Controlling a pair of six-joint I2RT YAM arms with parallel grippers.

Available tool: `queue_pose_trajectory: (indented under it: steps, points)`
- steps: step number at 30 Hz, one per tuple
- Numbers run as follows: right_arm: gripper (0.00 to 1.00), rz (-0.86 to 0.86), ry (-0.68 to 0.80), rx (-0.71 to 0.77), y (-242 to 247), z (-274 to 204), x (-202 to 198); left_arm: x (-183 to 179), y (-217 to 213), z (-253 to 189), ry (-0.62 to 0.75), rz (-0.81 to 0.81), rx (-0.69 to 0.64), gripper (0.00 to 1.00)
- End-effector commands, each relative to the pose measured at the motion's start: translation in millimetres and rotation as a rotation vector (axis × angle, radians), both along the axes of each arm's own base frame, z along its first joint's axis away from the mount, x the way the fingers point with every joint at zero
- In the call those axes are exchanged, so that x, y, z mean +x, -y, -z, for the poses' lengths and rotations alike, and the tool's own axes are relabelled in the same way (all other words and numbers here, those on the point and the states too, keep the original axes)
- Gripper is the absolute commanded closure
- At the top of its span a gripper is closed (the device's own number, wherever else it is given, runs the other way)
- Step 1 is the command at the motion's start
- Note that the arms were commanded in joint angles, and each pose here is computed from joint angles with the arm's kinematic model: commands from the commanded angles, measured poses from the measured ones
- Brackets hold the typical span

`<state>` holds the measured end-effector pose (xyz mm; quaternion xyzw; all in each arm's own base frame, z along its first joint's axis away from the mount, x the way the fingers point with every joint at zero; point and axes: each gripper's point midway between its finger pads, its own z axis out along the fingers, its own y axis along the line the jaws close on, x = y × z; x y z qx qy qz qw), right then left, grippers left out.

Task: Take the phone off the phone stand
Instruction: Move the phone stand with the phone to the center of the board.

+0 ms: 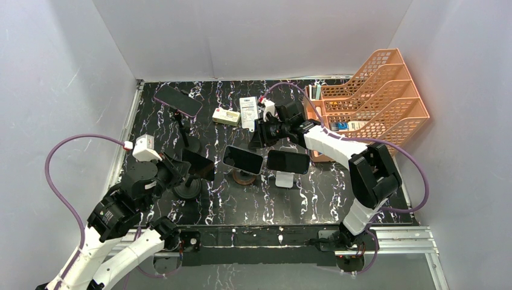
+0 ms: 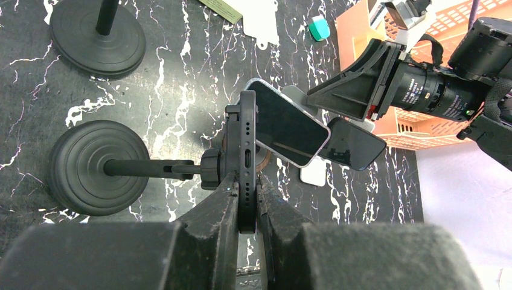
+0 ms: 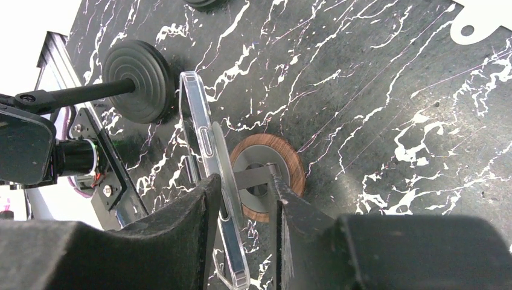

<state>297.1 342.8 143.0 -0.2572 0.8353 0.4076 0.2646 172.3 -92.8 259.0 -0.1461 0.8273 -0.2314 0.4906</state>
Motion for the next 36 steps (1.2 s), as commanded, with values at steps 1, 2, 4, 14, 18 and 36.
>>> queue_pose_trajectory:
  steps: [1, 2, 4, 14, 18, 36]
  points:
    - [0.6, -0.034, 0.048, 0.045, -9.5, -17.8, 7.2, 1.6, 2.3, 2.6, 0.0, 0.009, 0.007, 1.0]
    - [0.61, -0.035, 0.046, 0.045, -9.8, -17.1, 7.0, 1.1, 2.0, 3.2, -0.001, 0.009, 0.008, 1.0]
    - [0.64, -0.036, 0.041, 0.043, -9.8, -15.1, 6.7, 0.7, 1.5, 3.6, 0.0, 0.008, 0.008, 1.0]
    - [0.82, -0.054, 0.032, 0.044, -11.0, -11.7, 5.4, -1.3, -5.2, 4.4, 0.005, -0.012, 0.016, 1.0]
    - [0.93, -0.061, 0.035, 0.05, -12.6, -13.2, 5.0, -2.1, -6.2, 4.2, 0.006, -0.013, 0.017, 1.0]
    - [0.99, 0.104, 0.189, 0.115, 0.4, -46.6, 43.8, 0.6, -3.4, 6.7, 0.001, -0.013, 0.014, 1.0]
